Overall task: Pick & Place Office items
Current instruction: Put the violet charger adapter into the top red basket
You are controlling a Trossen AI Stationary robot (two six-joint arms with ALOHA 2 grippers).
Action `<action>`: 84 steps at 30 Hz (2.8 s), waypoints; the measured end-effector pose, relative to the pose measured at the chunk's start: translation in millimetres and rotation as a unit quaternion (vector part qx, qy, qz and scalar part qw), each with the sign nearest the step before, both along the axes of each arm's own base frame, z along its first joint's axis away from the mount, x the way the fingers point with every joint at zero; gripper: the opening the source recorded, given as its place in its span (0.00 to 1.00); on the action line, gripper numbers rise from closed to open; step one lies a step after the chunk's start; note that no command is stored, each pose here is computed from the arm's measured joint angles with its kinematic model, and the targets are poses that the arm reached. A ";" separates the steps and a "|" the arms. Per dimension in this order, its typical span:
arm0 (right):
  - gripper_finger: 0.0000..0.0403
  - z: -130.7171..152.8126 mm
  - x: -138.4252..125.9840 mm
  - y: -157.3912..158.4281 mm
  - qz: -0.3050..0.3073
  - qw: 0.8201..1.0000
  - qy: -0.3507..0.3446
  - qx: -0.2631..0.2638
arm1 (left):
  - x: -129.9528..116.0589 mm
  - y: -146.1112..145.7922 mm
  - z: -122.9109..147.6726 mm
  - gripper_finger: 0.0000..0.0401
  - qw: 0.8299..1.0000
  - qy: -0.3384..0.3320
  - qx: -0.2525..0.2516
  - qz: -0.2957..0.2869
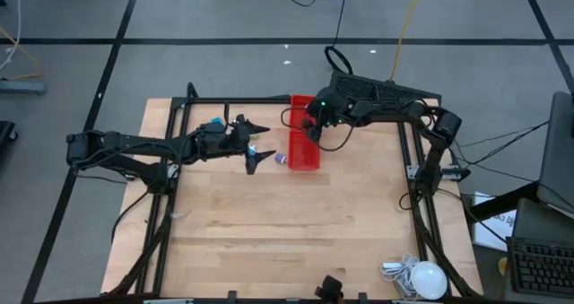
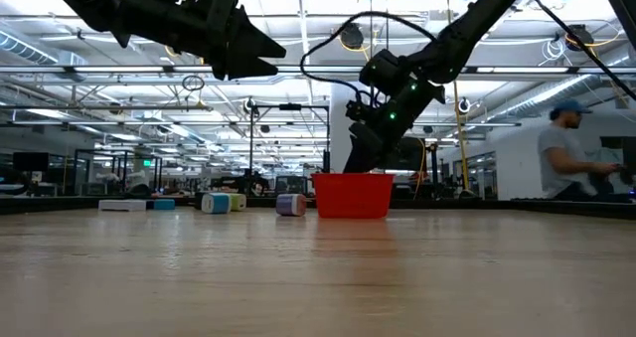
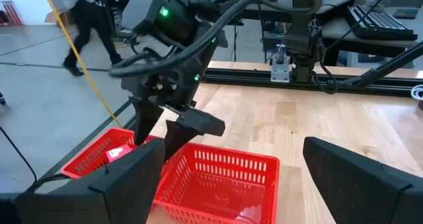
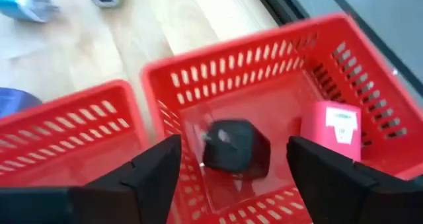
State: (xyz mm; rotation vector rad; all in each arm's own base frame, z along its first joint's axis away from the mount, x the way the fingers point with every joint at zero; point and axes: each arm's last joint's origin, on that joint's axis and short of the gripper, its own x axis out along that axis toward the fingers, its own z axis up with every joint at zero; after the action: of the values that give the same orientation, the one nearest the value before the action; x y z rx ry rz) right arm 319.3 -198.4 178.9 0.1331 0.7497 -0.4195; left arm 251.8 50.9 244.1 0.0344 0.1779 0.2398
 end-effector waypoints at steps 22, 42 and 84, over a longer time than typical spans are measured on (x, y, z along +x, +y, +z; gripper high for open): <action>0.67 86.2 -74.8 123.3 0.169 0.944 -0.271 -0.084 | 20.5 -20.5 -62.7 0.90 0.984 0.176 -0.003 -0.019; 0.67 57.4 -88.2 141.7 0.197 0.914 -0.337 -0.113 | 58.9 24.7 -118.4 0.86 0.957 0.281 0.063 -0.029; 0.67 55.6 -88.4 141.4 0.196 0.917 -0.330 -0.107 | 61.9 35.5 -141.3 0.39 0.959 0.280 0.022 -0.042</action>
State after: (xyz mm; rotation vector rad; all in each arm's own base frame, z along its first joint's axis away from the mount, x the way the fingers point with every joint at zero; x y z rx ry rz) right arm 230.9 -57.0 234.4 -0.0837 0.0501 -0.0534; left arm 313.7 86.4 102.8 0.1552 0.7346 0.1435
